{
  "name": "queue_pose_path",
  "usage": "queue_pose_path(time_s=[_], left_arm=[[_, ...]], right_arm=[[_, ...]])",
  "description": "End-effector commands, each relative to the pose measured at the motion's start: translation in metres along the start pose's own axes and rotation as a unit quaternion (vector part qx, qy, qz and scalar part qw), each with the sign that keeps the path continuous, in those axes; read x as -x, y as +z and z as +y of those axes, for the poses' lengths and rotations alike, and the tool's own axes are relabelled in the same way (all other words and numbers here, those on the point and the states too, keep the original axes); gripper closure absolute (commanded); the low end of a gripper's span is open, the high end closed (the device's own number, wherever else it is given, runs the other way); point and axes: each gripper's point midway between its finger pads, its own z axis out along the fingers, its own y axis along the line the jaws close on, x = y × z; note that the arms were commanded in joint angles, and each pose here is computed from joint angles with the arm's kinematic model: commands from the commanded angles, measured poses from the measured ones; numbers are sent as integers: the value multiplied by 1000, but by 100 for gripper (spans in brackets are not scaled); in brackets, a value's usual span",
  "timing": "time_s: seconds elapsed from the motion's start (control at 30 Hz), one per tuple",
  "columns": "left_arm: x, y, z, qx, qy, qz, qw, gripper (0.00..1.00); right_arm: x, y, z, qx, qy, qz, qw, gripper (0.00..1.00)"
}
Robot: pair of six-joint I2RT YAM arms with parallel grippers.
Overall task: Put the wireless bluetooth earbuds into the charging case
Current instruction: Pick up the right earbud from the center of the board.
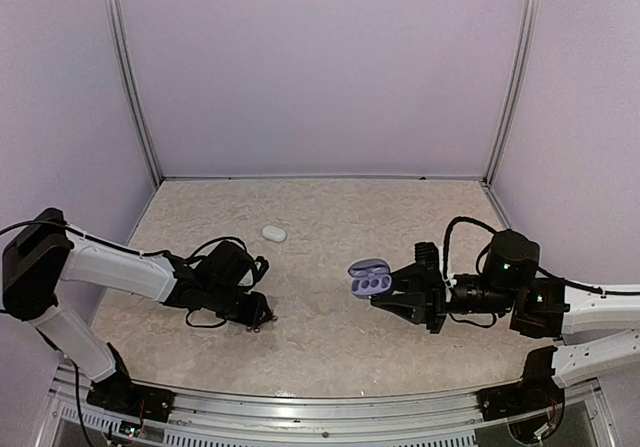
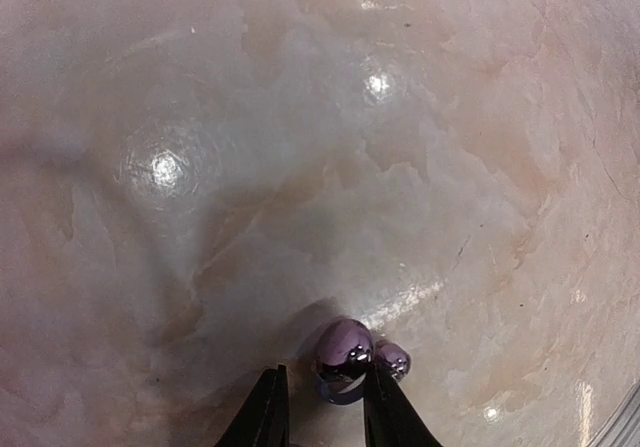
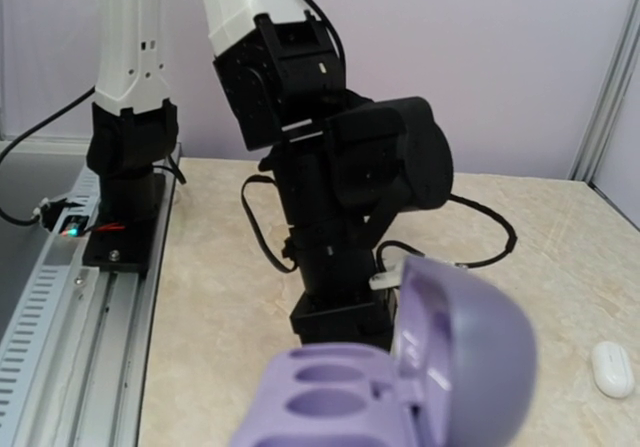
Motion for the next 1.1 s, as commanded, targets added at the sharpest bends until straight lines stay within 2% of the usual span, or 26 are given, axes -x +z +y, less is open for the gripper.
queue_pose_path(time_s=[0.0,0.17,0.37,0.57,0.9,1.07], left_arm=[[10,6,-11,-1,14,-9,1000,72],[9,15,-20,1,29,0,1000,73],[15,13,-23,2,37,-10,999,82],[26,5,-28,5,54,-31,998,85],[45,-22,-63,-32,145,-82,986,87],[62,-60,-104,-88,203,-133,966,87]], right_arm=[[6,-3,-4,-9,-2,-9,1000,100],[7,-4,-5,-12,-3,-8,1000,100],[6,-4,-6,-14,-2,-6,1000,100],[6,-3,-5,-12,-2,-6,1000,100],[-6,-3,-12,-36,-7,0,999,100],[-10,-4,-21,-69,-42,-16,997,100]])
